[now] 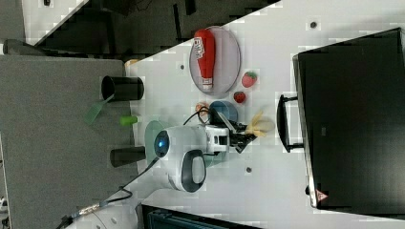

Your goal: Pick banana from table and place on oven.

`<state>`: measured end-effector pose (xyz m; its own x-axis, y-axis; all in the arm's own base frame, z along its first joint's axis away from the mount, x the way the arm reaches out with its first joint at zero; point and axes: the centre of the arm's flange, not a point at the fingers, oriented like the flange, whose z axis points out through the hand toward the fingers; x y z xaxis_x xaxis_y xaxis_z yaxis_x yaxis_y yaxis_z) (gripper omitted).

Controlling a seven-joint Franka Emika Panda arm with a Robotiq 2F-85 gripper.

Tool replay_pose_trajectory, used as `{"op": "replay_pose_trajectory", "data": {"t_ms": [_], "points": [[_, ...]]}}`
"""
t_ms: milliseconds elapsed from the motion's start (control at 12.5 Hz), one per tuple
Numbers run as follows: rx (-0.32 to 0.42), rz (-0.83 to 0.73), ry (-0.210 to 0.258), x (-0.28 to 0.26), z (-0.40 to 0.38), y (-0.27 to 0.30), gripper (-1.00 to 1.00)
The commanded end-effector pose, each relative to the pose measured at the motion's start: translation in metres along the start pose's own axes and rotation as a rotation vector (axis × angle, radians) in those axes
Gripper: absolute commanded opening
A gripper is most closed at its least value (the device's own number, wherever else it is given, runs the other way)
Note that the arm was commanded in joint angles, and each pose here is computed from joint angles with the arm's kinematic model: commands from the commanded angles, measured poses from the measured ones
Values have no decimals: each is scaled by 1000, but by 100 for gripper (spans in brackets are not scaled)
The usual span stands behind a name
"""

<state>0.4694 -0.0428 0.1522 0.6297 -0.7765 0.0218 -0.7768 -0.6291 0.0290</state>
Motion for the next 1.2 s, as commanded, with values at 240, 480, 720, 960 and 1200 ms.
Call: {"op": "replay_pose_trajectory", "data": {"t_ms": [240,480,720,960,1200], "points": [[85,-41,63,0,-76,-27,-47],[58,-40,40,1,-173,-25,-47],[34,-40,24,-3,-295,-18,-47],[7,-37,5,-10,-390,-6,-47],[16,1,12,14,-425,-1,-47]]}}
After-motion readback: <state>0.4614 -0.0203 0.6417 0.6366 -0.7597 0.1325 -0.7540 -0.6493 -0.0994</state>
